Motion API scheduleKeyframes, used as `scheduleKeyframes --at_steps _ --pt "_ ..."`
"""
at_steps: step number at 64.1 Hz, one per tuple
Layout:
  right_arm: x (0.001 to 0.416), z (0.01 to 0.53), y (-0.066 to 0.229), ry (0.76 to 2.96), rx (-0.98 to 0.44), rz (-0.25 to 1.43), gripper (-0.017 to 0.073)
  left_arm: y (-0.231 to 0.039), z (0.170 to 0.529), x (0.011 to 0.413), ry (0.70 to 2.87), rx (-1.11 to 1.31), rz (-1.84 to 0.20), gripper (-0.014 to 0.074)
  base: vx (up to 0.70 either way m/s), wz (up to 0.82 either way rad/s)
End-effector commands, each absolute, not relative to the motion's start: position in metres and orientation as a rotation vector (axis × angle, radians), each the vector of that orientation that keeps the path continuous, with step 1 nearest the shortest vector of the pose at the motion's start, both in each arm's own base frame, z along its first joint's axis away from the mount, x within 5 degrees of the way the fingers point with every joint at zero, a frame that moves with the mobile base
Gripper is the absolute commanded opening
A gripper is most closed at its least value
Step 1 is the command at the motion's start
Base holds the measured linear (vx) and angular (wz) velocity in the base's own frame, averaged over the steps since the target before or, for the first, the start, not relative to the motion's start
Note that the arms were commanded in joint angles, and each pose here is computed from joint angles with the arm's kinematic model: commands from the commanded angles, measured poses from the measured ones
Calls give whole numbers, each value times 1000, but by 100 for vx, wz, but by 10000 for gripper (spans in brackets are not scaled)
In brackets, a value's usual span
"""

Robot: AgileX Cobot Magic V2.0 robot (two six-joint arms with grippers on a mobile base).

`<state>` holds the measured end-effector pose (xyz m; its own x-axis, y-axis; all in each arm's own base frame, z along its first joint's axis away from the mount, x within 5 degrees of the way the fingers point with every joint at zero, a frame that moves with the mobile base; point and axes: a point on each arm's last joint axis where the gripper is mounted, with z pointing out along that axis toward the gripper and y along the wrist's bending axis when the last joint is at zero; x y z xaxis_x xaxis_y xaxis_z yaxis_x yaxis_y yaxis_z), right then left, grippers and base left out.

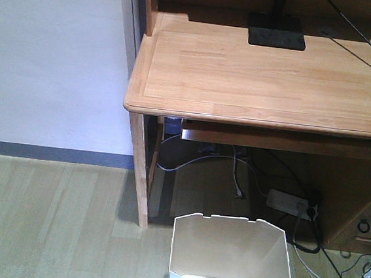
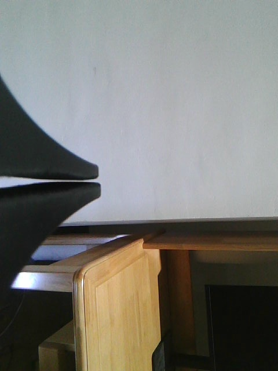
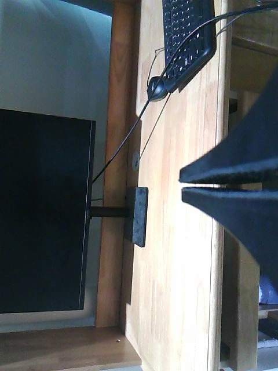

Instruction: Move trash bin to bedside with robot

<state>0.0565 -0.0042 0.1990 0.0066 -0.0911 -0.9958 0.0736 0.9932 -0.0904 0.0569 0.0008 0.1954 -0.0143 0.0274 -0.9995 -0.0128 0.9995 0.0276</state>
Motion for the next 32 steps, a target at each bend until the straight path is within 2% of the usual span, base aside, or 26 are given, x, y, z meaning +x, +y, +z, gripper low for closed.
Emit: scheduleKeyframes --at_steps 1,32 --pt "56 206 -4 1477 -18 -131 -8 0 199 56 1506 0 7 -6 0 0" --pt "56 206 -4 1477 -18 -131 -8 0 199 56 1506 0 7 -6 0 0"
